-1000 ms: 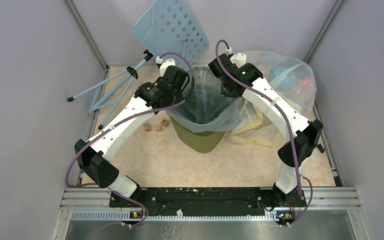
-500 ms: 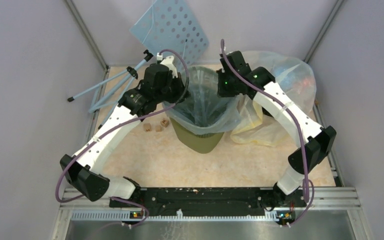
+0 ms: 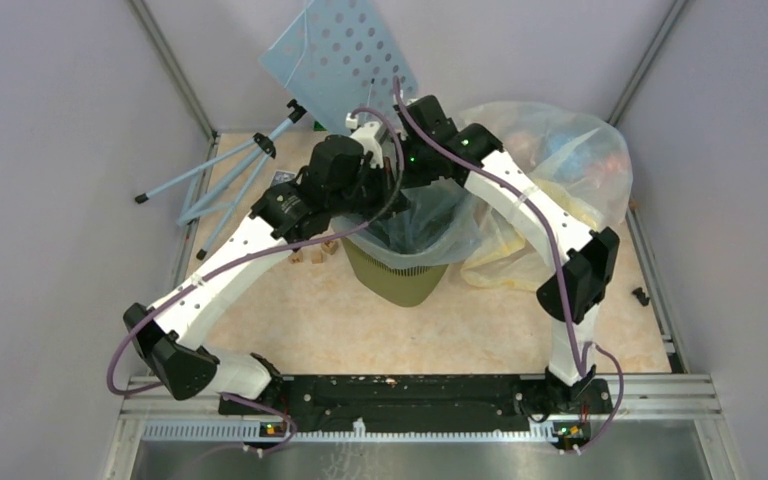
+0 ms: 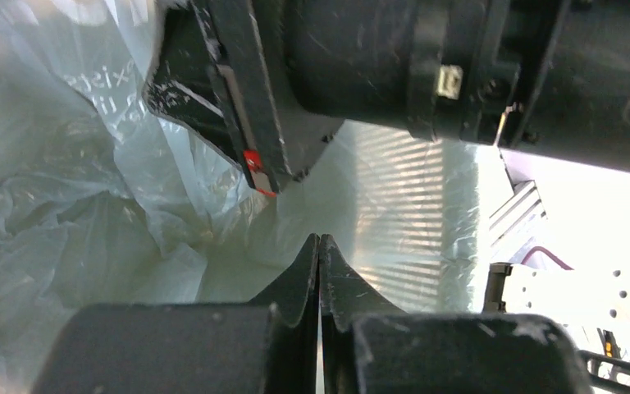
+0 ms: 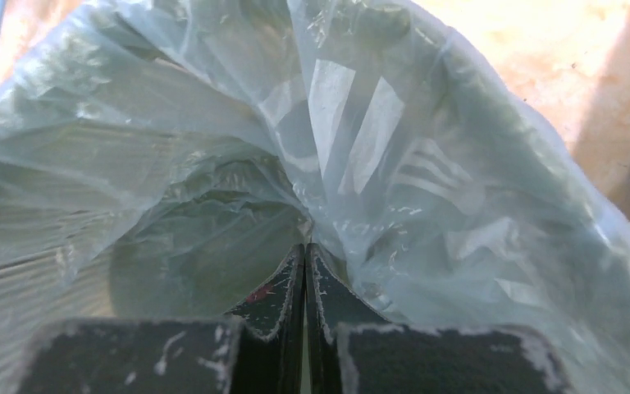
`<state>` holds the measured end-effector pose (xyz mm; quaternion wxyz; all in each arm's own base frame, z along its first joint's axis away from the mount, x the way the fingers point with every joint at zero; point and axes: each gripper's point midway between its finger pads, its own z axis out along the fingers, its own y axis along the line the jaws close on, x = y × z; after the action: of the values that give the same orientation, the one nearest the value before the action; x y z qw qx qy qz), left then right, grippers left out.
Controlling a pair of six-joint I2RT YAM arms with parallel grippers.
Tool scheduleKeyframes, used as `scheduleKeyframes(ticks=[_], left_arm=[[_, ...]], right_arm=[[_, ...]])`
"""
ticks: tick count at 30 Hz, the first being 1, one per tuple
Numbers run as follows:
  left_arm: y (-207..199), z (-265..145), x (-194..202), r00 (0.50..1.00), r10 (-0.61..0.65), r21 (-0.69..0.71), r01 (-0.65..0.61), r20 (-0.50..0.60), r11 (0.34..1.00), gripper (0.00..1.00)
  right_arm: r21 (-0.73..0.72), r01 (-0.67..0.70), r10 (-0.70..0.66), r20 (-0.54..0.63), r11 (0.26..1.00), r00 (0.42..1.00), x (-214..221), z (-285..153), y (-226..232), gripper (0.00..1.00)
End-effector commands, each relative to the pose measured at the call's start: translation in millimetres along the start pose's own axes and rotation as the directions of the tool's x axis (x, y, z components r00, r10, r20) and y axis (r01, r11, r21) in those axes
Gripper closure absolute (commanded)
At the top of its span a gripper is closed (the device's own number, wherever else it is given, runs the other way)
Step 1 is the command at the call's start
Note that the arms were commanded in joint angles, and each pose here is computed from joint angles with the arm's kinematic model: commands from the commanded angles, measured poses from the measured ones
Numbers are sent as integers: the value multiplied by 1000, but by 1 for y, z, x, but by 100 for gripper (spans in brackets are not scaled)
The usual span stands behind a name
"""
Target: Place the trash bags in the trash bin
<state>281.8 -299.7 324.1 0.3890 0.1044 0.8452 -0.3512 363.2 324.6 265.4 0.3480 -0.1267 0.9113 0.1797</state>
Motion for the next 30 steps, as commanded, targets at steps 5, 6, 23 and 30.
scheduleKeyframes(ticks=[5,6,23,30], left_arm=[[3,-1,24,999,-35,-49,33,-31,998,100],[3,-1,27,998,-37,-50,34,-42,998,100],[-3,9,66,987,-40,20,44,-157,999,100],[0,17,41,996,8,-7,-9,-83,1000,100]], right_arm=[[-26,-28,29,61,999,998,-23,13,11,100],[-25,-28,29,65,999,997,-24,16,12,100],[157,-24,-31,340,987,940,-82,66,-30,100],[157,-20,-36,348,987,937,-97,83,-34,100]])
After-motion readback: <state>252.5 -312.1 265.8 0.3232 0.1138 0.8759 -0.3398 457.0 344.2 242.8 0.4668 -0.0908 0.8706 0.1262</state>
